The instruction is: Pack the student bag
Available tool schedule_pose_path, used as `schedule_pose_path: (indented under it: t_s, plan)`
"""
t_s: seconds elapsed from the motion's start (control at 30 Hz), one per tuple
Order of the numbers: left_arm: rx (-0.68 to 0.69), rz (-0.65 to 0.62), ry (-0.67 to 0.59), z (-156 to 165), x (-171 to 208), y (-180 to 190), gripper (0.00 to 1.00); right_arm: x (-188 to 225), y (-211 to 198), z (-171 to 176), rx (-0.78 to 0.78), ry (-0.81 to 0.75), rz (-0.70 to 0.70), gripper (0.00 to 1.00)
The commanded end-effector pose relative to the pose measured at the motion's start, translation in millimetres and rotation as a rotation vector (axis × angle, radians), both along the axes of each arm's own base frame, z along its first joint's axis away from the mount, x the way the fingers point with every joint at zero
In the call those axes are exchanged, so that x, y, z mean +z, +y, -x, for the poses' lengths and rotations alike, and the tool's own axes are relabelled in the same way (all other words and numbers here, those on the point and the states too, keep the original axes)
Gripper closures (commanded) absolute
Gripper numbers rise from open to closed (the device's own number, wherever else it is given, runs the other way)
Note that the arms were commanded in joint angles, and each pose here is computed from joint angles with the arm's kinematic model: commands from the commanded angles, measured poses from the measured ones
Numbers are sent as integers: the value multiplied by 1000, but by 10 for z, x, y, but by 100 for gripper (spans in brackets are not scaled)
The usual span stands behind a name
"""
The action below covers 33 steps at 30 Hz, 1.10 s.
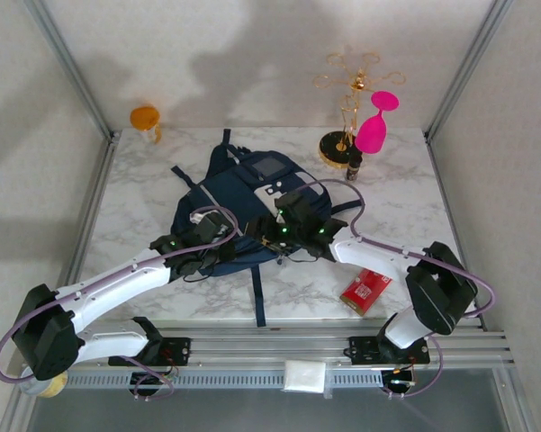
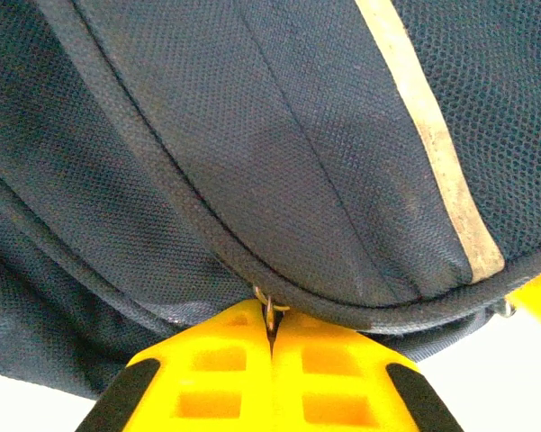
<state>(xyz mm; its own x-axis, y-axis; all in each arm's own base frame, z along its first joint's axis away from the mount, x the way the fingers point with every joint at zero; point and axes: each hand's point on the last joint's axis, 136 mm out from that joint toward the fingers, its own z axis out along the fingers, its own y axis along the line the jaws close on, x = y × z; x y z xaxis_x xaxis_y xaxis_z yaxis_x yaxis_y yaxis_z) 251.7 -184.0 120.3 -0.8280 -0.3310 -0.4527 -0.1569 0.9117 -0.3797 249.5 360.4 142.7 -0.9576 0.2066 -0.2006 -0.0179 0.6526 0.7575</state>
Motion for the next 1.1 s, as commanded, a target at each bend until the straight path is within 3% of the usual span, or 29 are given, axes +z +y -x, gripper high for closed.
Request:
schedule_pose_path:
  t_s: [0.0, 0.13, 0.3, 0.5, 0.77, 0.97, 1.07]
  plan:
    - [-34, 35, -34, -45, 64, -77, 100, 215, 212, -170, -113, 12, -127, 40]
    - [-37, 12, -36, -51, 51, -52, 100, 198, 278, -353, -191, 2, -144, 40]
    - [-40, -4, -38, -62, 38, -37, 100, 102, 377, -484, -246, -6, -127, 57]
    - [56, -99, -38, -61, 13, 227, 100, 194, 738, -590, -112, -136, -51, 100]
    - [99, -109, -10, 126, -37, 407, 100, 286, 775, -460, 106, -267, 3, 100]
    - [93, -105, 25, 270, -89, 477, 100, 491, 258, -487, 296, -382, 36, 100]
    - [77, -142, 44, 323, -137, 539, 100, 446, -193, -649, 316, -370, 126, 100]
